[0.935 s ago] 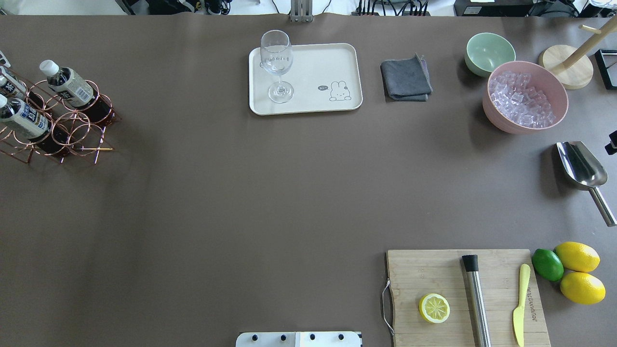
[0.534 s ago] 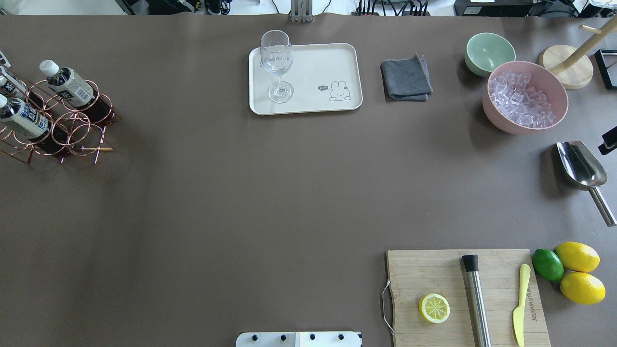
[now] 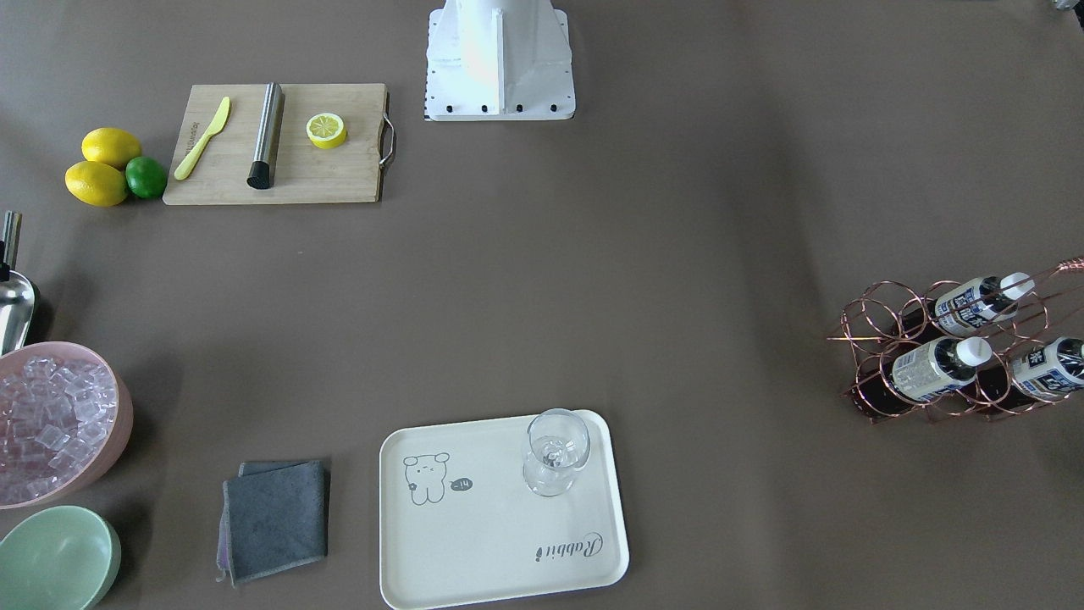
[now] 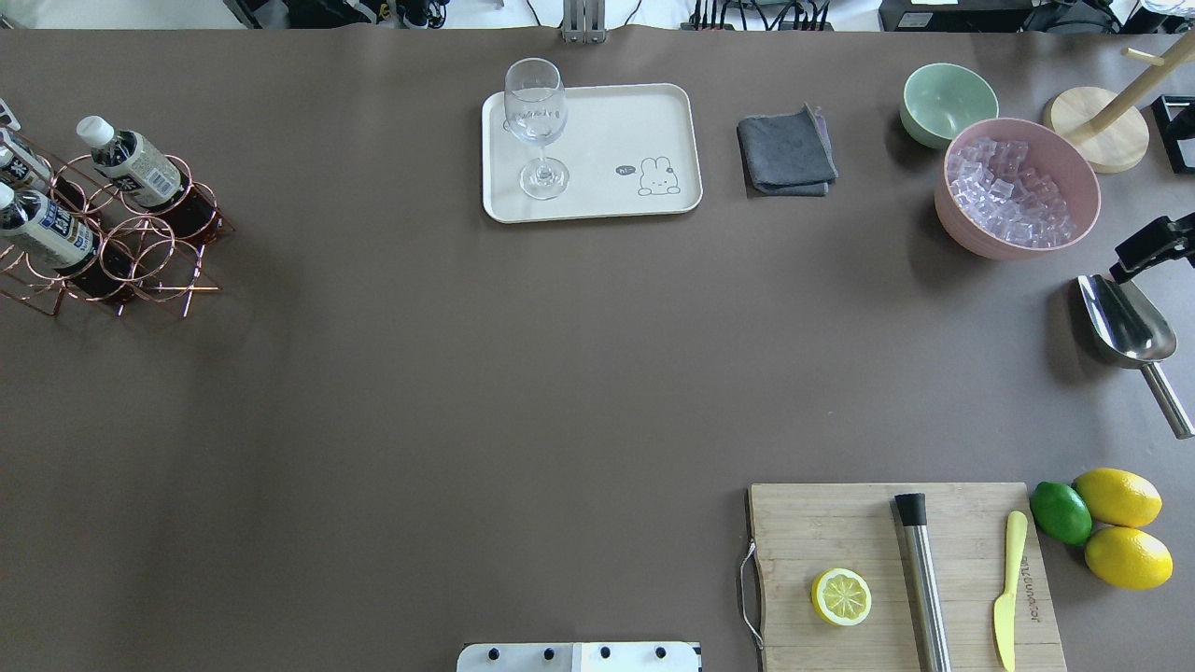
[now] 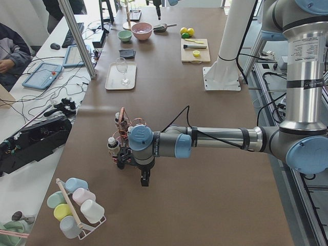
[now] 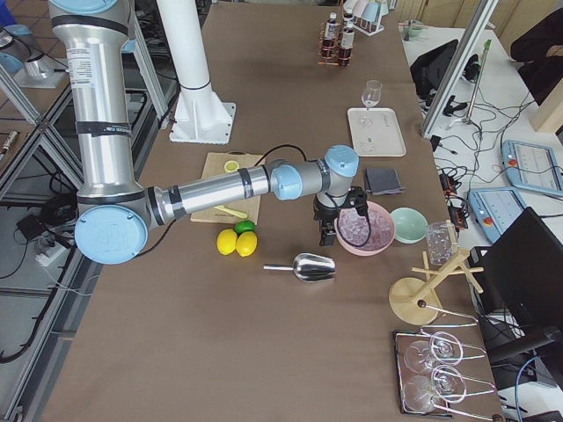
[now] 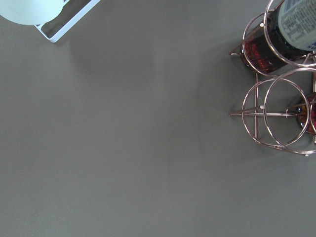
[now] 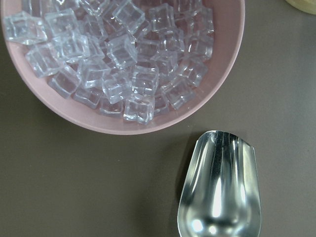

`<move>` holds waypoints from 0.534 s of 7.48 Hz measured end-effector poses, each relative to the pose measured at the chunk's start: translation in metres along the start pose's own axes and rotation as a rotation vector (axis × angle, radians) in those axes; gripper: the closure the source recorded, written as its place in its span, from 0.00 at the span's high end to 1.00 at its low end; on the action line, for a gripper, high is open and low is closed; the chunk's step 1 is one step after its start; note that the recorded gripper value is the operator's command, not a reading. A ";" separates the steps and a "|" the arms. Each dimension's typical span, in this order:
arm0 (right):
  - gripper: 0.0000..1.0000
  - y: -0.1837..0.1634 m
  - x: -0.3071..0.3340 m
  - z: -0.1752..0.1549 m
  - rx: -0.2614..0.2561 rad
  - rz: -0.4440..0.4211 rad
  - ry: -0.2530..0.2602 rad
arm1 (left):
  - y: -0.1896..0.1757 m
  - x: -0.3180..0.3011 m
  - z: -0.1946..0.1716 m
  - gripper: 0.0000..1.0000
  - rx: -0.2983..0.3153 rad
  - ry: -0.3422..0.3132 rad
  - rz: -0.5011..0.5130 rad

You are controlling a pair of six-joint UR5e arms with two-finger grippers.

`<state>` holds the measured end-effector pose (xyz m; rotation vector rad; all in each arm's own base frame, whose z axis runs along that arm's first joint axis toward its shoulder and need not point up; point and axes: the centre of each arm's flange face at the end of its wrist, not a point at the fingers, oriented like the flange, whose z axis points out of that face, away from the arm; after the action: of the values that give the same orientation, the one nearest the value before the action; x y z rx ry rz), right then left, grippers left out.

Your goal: Take tea from basket to plate

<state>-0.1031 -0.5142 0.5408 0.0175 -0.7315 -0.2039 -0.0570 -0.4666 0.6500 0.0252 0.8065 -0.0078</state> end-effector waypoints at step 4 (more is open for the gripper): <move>1.00 -0.003 -0.024 -0.044 0.086 -0.048 -0.018 | -0.010 0.002 -0.003 0.98 0.006 -0.008 0.002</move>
<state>-0.0914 -0.5148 0.4922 0.1157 -0.7580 -0.2187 -0.0574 -0.4765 0.6462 0.0315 0.7984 -0.0086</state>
